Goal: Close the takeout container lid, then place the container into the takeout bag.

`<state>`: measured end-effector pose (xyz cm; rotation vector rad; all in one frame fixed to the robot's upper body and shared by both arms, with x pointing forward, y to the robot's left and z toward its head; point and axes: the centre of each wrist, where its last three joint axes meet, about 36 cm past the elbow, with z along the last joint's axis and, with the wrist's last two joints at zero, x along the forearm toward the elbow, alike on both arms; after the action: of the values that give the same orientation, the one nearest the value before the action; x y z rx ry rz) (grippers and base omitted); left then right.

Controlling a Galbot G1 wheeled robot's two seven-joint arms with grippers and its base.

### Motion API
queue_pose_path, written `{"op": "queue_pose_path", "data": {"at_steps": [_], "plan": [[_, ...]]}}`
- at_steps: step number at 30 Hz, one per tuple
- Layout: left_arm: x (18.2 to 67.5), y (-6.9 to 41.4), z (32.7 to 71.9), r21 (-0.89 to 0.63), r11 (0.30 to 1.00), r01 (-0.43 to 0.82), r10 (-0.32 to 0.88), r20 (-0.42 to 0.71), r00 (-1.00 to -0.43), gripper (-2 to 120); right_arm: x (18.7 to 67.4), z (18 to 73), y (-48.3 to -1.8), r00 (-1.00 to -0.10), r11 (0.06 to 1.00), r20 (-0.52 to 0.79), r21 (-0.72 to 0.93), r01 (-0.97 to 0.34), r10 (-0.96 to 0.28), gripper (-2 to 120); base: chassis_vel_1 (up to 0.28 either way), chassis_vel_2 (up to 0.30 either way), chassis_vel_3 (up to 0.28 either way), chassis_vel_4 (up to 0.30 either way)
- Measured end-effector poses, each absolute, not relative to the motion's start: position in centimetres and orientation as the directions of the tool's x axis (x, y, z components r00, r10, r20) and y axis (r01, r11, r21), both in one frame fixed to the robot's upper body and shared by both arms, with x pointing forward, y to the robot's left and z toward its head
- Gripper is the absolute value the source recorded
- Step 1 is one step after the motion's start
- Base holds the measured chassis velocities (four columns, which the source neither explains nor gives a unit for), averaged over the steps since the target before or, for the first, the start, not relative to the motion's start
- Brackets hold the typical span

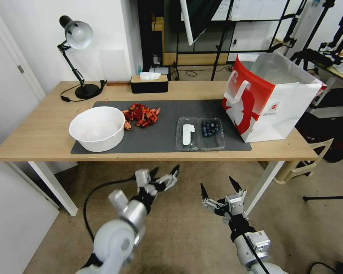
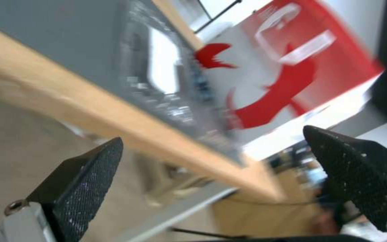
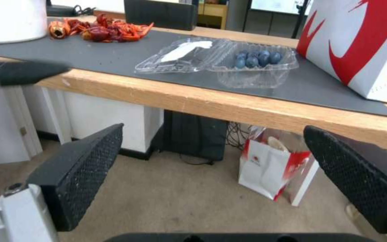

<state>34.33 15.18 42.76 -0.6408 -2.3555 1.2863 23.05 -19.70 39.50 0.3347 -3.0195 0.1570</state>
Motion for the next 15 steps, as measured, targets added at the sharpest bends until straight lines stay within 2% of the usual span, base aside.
{"op": "queue_pose_path", "data": {"at_steps": [2, 4, 7, 15], "plan": [[34.5, 15.1, 42.9, -0.862, 0.464, 0.203, 0.56, 0.108, -0.822, 100, 23.0, 39.5, -19.7, -0.971, 0.971, 0.11, -0.091, -0.223, -0.213, 100, 0.0, 0.0, 0.0, 0.0], [35.8, 14.5, 43.6, -0.907, 0.39, 0.159, 0.581, 0.108, -0.807, 100, 23.0, 39.5, -19.7, -0.971, 0.97, 0.111, -0.093, -0.223, -0.212, 100, 0.0, 0.0, 0.0, 0.0], [37.0, 13.7, 44.1, -0.926, 0.355, 0.125, 0.598, 0.122, -0.792, 100, 23.0, 39.5, -19.7, -0.971, 0.97, 0.112, -0.095, -0.222, -0.211, 100, 0.0, 0.0, 0.0, 0.0], [39.7, 11.5, 45.3, -0.941, 0.32, 0.11, 0.63, 0.125, -0.767, 100, 23.0, 39.5, -19.9, -0.971, 0.97, 0.115, -0.102, -0.219, -0.207, 100, 0.0, 0.0, 0.0, 0.0]]}}
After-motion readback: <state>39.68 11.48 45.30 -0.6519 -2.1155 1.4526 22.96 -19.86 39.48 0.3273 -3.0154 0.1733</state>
